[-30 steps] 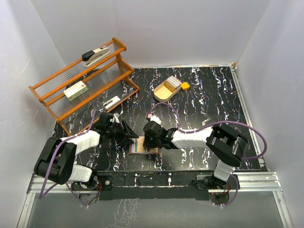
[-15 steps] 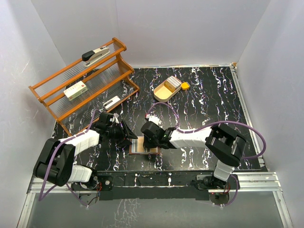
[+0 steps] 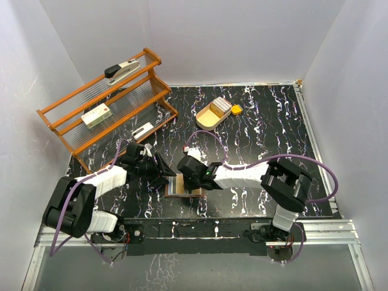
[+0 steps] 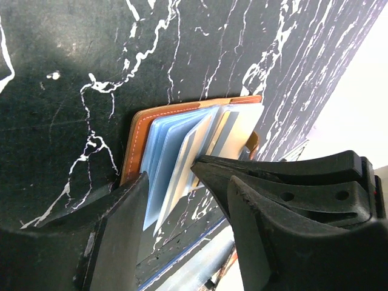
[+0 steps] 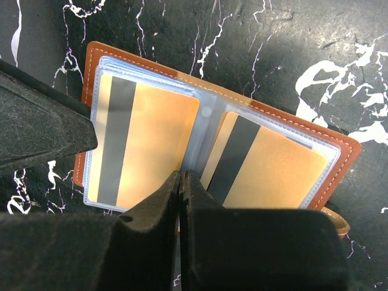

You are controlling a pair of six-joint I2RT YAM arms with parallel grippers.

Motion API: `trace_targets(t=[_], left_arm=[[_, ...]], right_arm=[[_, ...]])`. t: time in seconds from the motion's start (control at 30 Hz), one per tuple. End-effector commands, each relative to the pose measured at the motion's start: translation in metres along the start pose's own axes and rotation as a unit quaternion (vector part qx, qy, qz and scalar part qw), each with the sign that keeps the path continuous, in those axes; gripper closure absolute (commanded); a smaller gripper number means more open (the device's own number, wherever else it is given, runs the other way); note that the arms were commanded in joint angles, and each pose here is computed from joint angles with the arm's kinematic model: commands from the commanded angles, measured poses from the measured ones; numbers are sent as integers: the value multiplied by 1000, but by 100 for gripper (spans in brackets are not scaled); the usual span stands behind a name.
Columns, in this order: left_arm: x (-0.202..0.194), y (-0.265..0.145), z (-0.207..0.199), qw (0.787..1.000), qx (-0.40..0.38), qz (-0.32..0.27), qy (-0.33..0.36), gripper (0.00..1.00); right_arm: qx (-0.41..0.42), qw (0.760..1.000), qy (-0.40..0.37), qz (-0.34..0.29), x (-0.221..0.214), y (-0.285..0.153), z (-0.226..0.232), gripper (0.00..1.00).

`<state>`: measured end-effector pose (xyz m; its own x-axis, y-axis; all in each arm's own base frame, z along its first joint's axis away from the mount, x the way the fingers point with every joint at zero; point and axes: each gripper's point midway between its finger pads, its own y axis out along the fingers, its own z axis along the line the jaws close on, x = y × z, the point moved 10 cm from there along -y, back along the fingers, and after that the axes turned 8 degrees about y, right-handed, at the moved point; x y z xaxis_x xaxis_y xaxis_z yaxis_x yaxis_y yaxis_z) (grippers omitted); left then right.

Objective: Put the credit cards into the card holder
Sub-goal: Turn over the card slot in the card holder.

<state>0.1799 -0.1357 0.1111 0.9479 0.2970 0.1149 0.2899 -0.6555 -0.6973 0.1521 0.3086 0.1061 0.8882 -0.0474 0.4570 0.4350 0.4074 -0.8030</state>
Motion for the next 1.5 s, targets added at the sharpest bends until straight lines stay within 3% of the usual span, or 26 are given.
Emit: trace_targets(t=[0.0,0.67,0.97,1.47], left_arm=[[1,-4,-7,999,-40,2,7,46],[0,-1,-10,996,-83,12,4,54],[-1,-5,-20,991,-136,13,-3,54],[-6,1,-34,988,-150,23,9,51]], right_arm=[[-30,999,-17,10,-7,12,-7,100],[-23,999,-20,11,-9,14,-7,100],[18,999,-22,-28,7,-4,5,93],[30,997,-30,-67,18,-35,4,76]])
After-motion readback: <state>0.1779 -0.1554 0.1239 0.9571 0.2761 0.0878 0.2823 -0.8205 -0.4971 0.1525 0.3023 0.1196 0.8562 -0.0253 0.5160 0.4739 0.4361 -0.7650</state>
